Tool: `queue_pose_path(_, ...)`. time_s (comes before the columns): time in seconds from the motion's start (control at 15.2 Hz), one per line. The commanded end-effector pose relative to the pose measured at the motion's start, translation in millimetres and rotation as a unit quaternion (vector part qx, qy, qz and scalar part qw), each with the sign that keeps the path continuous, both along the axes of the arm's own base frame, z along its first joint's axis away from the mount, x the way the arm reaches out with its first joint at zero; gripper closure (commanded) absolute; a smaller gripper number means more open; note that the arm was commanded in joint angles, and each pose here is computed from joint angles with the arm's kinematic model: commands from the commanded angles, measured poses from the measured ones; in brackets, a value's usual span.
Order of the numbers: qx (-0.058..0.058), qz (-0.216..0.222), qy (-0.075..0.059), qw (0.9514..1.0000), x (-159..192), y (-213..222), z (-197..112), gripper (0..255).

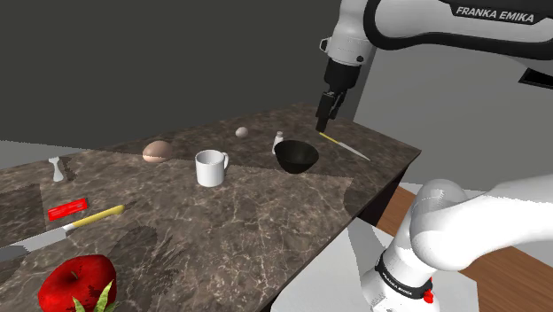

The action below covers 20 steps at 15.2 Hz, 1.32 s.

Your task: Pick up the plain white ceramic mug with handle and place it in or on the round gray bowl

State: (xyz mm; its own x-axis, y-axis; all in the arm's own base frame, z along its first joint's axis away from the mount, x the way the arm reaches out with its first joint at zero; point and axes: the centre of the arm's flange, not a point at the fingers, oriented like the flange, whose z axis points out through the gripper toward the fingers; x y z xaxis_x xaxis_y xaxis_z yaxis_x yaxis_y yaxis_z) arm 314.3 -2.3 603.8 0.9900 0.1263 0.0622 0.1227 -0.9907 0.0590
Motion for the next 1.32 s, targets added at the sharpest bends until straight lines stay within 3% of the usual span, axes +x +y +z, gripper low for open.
queue_pose_path(0.0, 0.000, 0.000, 0.000, 1.0000, 0, 0, 0, 0)
queue_pose_path(1.25, 0.016, -0.005, 0.013, 0.9998, 206, 85, -119, 0)
